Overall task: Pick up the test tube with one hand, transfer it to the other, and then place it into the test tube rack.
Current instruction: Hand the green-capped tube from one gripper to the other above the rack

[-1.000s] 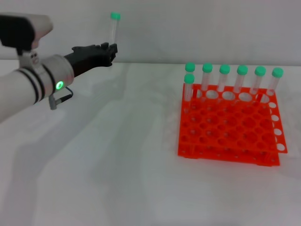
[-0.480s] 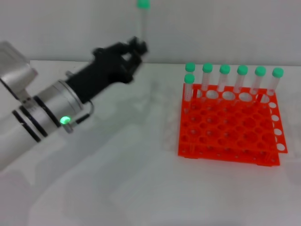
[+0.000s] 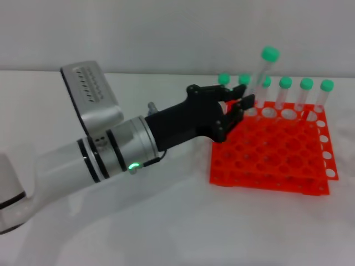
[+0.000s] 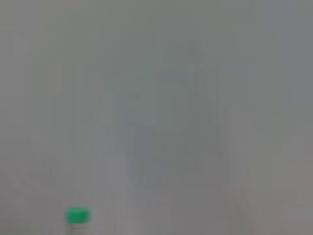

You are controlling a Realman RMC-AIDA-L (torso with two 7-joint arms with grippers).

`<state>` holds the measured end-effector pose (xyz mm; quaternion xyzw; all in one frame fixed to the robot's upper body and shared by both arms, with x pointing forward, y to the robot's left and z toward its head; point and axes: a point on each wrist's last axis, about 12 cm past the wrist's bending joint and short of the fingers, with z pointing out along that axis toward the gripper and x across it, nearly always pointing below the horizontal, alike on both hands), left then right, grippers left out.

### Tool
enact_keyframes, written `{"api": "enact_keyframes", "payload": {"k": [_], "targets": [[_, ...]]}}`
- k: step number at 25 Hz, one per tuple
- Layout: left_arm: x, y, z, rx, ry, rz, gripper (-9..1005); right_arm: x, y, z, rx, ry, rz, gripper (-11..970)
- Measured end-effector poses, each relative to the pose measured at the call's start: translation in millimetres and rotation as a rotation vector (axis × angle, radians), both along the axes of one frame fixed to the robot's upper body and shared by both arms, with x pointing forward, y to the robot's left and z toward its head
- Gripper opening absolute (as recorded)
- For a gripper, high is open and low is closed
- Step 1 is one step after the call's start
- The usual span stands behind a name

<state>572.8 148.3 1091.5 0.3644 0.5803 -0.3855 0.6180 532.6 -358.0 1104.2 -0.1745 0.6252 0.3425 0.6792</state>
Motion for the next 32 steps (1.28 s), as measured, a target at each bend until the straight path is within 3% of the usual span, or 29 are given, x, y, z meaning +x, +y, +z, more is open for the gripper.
{"api": "enact_keyframes", "payload": {"k": [6, 14, 32], "targets": [[-7.1, -17, -2.6, -0.001, -0.025, -0.02, 188, 11.1, 25, 5.3, -0.01, 0.004, 0.12, 825], [-11.0, -19, -5.1, -0.013, -0.032, -0.002, 189, 20.2, 56, 11.5, -0.016, -0.011, 0.259, 825], [-15.0, -17, -8.3, -0.019, -0.023, 0.0, 189, 26.0, 91, 14.2, 0.024, -0.03, 0.328, 788]]}}
